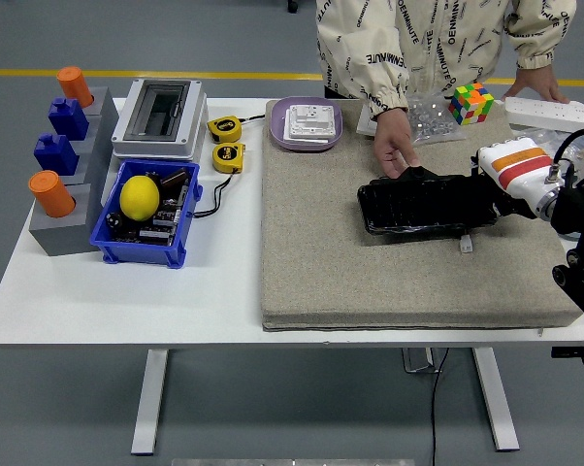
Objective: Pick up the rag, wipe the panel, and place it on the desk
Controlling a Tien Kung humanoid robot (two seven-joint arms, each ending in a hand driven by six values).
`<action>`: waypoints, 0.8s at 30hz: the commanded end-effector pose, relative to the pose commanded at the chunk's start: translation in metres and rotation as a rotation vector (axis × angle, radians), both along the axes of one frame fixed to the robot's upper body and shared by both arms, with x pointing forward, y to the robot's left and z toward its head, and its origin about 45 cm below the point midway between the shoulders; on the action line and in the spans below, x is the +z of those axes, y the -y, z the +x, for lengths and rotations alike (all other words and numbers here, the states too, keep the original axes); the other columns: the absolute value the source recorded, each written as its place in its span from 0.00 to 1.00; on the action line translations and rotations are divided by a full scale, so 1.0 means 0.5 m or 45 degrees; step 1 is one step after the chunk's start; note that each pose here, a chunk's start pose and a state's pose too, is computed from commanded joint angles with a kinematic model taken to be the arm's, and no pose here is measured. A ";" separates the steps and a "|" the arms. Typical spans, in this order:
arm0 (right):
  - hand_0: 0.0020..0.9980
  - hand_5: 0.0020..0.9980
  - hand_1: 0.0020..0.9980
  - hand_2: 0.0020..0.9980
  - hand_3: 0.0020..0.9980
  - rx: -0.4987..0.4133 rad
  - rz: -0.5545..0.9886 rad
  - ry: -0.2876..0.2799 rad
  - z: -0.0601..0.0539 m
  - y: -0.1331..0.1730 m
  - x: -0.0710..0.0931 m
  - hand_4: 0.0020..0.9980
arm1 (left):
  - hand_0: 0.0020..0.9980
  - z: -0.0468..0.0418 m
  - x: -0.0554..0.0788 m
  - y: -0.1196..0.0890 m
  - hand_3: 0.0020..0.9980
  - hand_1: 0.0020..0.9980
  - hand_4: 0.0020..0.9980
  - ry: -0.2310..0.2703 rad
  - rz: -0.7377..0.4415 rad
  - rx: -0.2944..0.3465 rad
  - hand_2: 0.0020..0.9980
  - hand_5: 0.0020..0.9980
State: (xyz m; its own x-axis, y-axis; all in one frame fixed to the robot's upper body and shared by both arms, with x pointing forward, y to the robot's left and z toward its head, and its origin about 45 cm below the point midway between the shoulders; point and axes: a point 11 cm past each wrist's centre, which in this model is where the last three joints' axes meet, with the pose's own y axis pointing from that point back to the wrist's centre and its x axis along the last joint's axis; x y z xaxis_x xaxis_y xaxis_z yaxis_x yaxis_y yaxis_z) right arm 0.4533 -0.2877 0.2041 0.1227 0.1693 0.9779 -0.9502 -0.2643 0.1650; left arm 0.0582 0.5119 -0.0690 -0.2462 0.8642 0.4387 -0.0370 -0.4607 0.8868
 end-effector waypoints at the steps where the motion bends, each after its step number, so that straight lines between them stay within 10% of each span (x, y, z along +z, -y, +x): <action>1: 0.28 0.02 0.31 0.37 0.38 0.012 0.006 0.002 0.002 -0.011 0.001 0.96 | 0.63 -0.001 0.000 0.000 0.57 0.66 0.61 -0.001 0.000 -0.001 0.69 0.51; 24: 0.27 0.02 0.31 0.37 0.38 0.216 0.138 0.023 0.007 -0.226 0.025 0.96 | 0.63 -0.006 0.006 -0.013 0.57 0.66 0.61 -0.015 0.018 -0.013 0.69 0.51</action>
State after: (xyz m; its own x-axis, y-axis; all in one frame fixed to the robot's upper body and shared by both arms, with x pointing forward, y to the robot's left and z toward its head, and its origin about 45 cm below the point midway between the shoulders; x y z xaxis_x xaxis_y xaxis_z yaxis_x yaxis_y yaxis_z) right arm 0.4570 -0.1749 0.2168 0.0839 0.0799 0.9933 -0.8931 -0.4360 0.1105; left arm 0.0551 0.5183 -0.0660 -0.2323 0.8605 0.4534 -0.0311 -0.4725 0.8808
